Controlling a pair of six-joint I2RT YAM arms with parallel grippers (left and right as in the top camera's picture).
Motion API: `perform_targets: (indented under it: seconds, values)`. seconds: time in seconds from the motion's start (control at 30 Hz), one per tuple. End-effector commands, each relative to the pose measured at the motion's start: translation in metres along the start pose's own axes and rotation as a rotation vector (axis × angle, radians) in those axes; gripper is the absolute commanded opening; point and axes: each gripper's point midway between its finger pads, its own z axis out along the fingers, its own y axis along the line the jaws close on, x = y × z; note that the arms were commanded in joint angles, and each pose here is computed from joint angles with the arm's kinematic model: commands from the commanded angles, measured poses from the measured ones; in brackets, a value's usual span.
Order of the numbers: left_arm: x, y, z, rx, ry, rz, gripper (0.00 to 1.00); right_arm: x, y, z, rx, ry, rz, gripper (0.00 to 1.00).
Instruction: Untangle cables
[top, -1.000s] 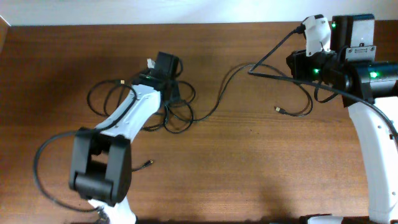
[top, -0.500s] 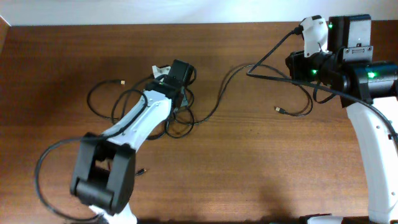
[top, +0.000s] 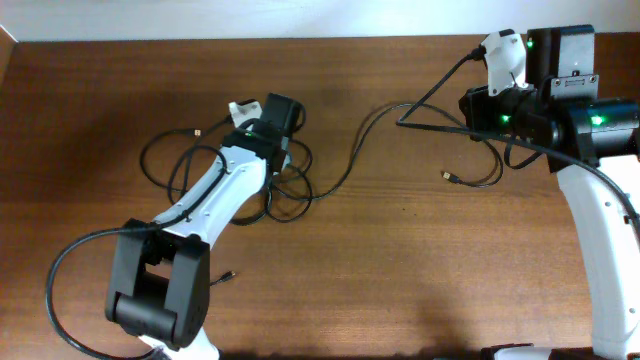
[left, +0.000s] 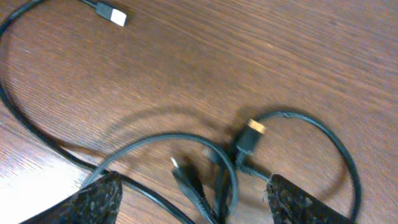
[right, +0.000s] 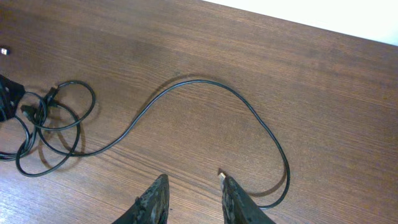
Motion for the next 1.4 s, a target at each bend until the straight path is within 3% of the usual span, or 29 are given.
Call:
perform_targets:
  seconds: [0.0,0.17,0.37,0.43,0.47,0.53,0.57,0.67,0.77,0.93,1.1,1.37]
  values:
    - [0.008,-0.008,0.01,0.067,0.046,0.123,0.73,-0.005,0.002,0.0,0.004,-0.007,-0.02,0.28]
    - [0.036,-0.011,-0.004,0.036,0.115,0.103,0.71,-0.01,0.001,0.0,0.007,-0.029,-0.023,0.28]
    - [0.046,-0.028,-0.035,0.059,0.074,0.217,0.78,-0.008,0.001,0.0,0.006,-0.021,-0.022,0.28]
    - [0.047,-0.036,-0.043,0.129,0.082,0.351,0.82,-0.008,0.001,0.0,0.006,-0.02,-0.022,0.28]
    - [0.054,-0.044,-0.05,0.218,0.108,0.521,0.82,-0.008,0.001,0.0,0.006,-0.019,-0.022,0.28]
    - [0.065,-0.043,-0.055,0.266,0.142,0.681,0.82,-0.007,0.001,0.0,0.005,-0.017,-0.021,0.28]
    - [0.069,-0.043,-0.057,0.29,0.153,0.755,0.86,-0.007,0.001,0.0,0.005,-0.015,-0.021,0.28]
    - [0.107,-0.067,-0.079,0.609,0.209,1.109,0.9,-0.007,0.001,0.0,0.005,-0.016,-0.021,0.28]
    - [0.131,-0.079,-0.099,0.846,0.215,1.275,0.99,-0.006,0.001,0.0,0.004,-0.014,-0.02,0.28]
    - [0.145,-0.075,-0.096,0.88,0.265,1.321,0.96,-0.002,0.002,0.0,0.002,0.004,-0.018,0.28]
    - [0.167,-0.054,-0.062,0.826,0.386,1.315,0.97,-0.002,0.002,0.0,0.002,0.004,-0.018,0.29]
    - [0.142,-0.034,-0.04,0.764,0.391,1.21,1.0,-0.003,0.002,0.001,0.003,0.0,-0.018,0.29]
